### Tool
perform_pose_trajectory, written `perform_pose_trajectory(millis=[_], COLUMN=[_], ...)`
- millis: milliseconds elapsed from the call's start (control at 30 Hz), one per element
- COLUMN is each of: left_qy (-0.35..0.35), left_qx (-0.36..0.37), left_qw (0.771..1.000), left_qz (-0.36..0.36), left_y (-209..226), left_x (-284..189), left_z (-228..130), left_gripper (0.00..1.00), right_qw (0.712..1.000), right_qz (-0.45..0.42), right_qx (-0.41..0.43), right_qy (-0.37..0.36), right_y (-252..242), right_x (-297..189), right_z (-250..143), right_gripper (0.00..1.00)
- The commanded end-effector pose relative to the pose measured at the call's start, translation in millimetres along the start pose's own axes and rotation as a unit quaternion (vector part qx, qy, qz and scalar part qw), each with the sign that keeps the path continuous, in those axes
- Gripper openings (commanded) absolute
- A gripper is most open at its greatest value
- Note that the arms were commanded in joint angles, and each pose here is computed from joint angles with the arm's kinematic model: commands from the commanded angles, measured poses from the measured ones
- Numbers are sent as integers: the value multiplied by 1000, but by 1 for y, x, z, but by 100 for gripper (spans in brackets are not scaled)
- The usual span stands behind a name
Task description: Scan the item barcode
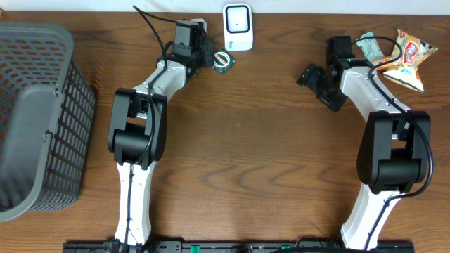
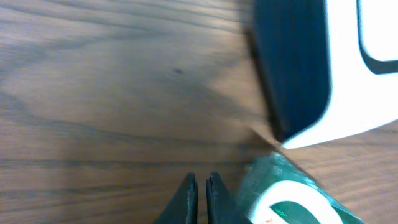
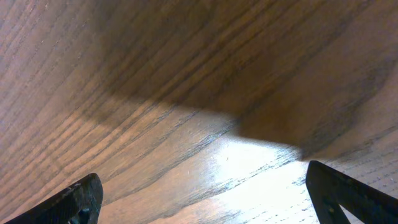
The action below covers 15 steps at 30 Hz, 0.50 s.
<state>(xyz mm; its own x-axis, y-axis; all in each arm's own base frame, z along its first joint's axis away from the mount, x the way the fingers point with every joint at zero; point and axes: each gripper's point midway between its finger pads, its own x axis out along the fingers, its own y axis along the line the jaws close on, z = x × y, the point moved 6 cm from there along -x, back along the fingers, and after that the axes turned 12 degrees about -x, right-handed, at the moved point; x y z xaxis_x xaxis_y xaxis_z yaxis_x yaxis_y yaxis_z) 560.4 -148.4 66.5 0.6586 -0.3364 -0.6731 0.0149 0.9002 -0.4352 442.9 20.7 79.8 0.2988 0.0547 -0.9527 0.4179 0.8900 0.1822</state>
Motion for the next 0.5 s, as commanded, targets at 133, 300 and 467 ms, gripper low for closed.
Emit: perform_pose_trajectory(millis=[133, 300, 467], left_qy=[108, 173, 236], left_qx=[8, 32, 66], left_qw=[991, 973, 933], left_qz=[-75, -152, -262], left_y=[-16, -51, -119], left_x=[2, -3, -15], left_z=[-39, -68, -110], left_gripper=[7, 7, 7], right_qw=[1000, 1000, 1000], right_qz=[-1, -1, -1], right_qx=[-6, -6, -6], right_qy=[-19, -19, -19], right_y=[1, 1, 1], right_x=[-11, -11, -11], right_z=[7, 7, 7], right_gripper=[99, 99, 99])
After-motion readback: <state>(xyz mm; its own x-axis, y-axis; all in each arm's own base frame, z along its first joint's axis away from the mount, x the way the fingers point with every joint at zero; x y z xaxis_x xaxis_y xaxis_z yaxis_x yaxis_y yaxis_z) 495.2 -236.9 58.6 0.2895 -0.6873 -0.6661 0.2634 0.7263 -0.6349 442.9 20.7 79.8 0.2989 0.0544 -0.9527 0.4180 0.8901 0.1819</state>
